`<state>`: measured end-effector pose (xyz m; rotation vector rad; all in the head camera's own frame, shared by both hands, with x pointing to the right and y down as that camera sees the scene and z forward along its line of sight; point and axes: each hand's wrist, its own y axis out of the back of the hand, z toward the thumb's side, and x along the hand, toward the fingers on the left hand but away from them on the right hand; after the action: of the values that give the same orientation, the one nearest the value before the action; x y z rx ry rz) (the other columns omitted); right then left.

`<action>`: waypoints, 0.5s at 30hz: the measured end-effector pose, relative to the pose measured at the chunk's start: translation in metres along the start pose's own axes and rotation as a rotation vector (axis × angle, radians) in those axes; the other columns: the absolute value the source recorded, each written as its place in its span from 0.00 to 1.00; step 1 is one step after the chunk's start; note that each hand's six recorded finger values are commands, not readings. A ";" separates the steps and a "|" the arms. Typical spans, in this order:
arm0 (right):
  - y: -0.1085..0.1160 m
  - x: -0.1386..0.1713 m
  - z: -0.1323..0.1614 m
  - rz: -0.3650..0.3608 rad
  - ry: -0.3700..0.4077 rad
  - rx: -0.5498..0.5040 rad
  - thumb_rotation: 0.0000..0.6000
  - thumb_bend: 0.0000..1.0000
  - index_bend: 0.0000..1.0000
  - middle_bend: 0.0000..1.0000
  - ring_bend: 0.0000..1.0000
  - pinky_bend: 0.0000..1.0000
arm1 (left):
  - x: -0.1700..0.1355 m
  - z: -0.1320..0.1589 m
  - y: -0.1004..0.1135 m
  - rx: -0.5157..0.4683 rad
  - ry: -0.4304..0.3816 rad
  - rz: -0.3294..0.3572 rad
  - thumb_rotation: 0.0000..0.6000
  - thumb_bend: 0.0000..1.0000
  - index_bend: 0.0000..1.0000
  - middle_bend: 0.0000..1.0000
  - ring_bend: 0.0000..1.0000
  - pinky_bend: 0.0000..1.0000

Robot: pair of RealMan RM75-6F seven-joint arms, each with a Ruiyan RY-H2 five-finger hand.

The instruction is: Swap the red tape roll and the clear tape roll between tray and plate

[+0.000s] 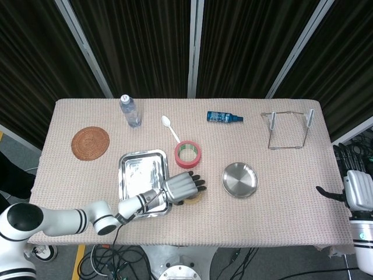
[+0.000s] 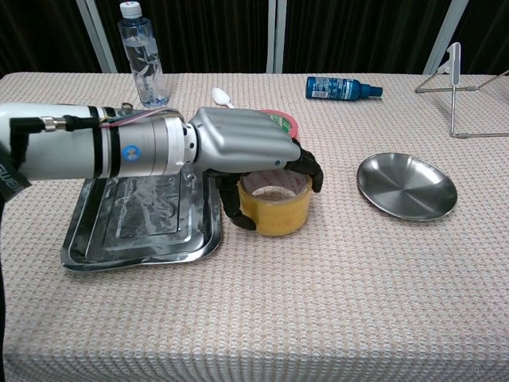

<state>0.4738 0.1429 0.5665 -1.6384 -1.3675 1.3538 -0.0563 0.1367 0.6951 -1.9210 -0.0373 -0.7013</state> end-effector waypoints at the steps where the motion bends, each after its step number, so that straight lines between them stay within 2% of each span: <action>1: 0.000 0.000 0.001 0.000 0.002 0.001 1.00 0.00 0.00 0.00 0.00 0.00 | -0.004 -0.002 0.002 0.001 0.004 0.004 1.00 0.34 0.32 0.32 0.24 0.39; 5: 0.000 -0.001 0.004 0.000 0.010 0.009 1.00 0.00 0.00 0.00 0.00 0.00 | -0.031 -0.017 0.010 0.002 0.053 0.018 1.00 0.34 0.32 0.32 0.24 0.39; 8: -0.003 -0.002 0.007 0.008 0.018 0.015 1.00 0.00 0.00 0.00 0.00 0.00 | -0.062 -0.037 0.009 -0.021 0.137 0.016 1.00 0.34 0.32 0.32 0.24 0.38; 12: -0.010 -0.002 0.016 0.025 0.037 0.024 1.00 0.00 0.00 0.00 0.00 0.00 | -0.101 -0.062 -0.008 -0.091 0.281 0.001 1.00 0.34 0.32 0.32 0.24 0.38; 15: -0.014 -0.003 0.025 0.035 0.056 0.031 1.00 0.00 0.00 0.00 0.00 0.00 | -0.114 -0.070 -0.020 -0.119 0.334 -0.007 1.00 0.33 0.29 0.30 0.23 0.38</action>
<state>0.4456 0.1404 0.5729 -1.6747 -1.2851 1.3327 -0.1890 0.1184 0.6767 -1.8926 0.2104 -1.0407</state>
